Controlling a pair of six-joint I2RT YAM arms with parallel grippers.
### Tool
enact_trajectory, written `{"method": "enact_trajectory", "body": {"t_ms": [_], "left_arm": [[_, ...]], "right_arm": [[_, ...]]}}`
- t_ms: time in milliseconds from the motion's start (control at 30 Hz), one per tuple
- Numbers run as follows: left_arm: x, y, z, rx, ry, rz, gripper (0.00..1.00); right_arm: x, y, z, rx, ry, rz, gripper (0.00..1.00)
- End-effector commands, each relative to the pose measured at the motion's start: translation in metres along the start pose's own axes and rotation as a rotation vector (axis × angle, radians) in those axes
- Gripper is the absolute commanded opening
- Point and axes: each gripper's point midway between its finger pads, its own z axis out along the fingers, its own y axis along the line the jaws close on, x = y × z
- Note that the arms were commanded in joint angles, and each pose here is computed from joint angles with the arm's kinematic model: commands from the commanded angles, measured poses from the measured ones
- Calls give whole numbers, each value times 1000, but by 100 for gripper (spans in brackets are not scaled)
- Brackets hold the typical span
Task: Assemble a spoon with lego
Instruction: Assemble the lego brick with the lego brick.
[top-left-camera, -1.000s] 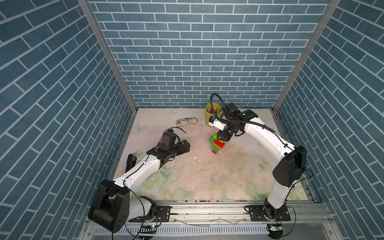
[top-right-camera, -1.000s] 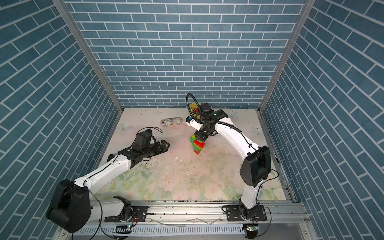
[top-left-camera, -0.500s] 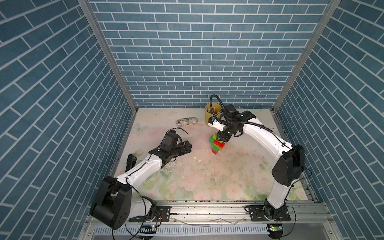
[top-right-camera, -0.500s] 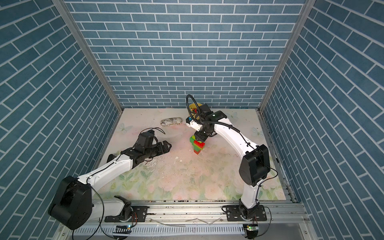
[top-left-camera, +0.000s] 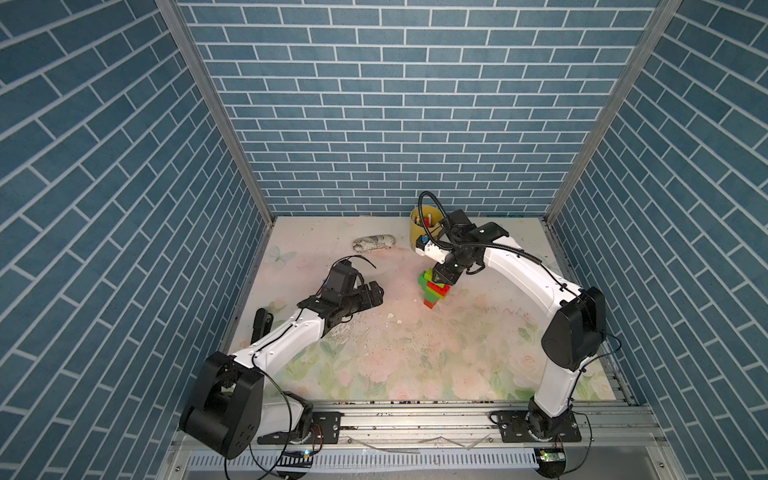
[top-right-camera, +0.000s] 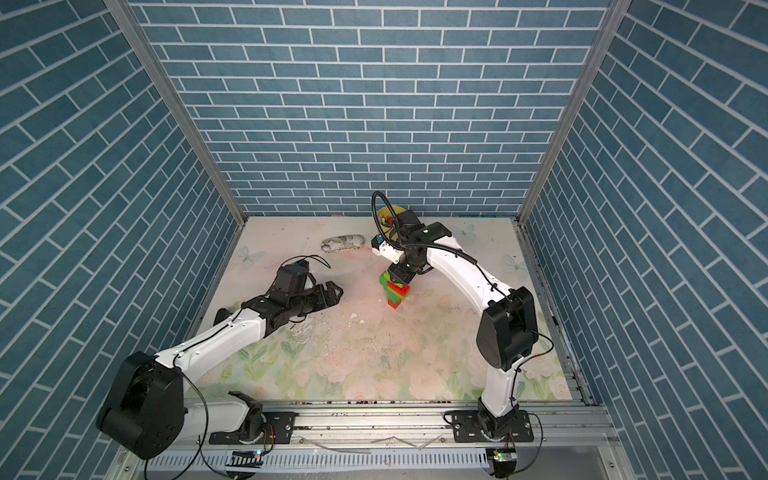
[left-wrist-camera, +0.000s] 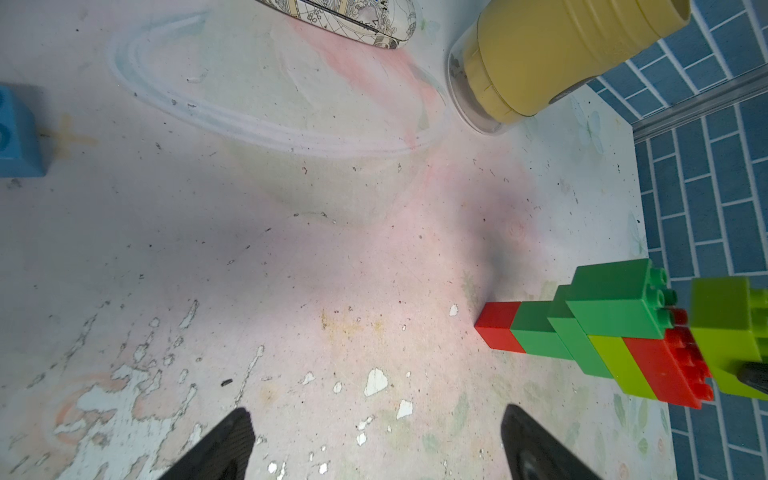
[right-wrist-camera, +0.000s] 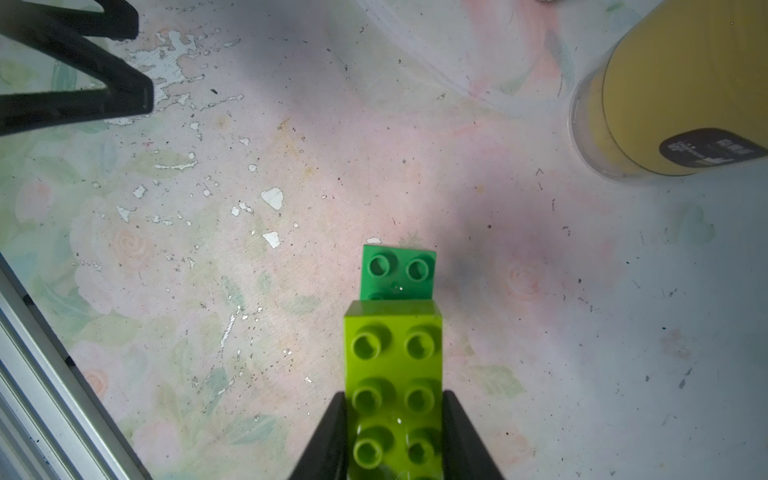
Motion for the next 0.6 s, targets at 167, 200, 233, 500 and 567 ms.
{"method": "enact_trajectory", "body": {"t_ms": [167, 200, 233, 500, 567], "left_arm": [[3, 4, 4, -19, 4, 3, 95], [4, 4, 4, -19, 5, 4, 95], [4, 4, 4, -21, 5, 3, 95], [4, 4, 5, -25, 6, 7, 95], [4, 5, 5, -28, 8, 8, 95]], "right_arm": [[6, 6, 12, -35, 32, -16, 16], [6, 6, 11, -36, 34, -16, 16], [7, 6, 12, -36, 36, -15, 16], [9, 5, 15, -24, 63, 0, 16], [9, 6, 14, -20, 64, -1, 16]]}}
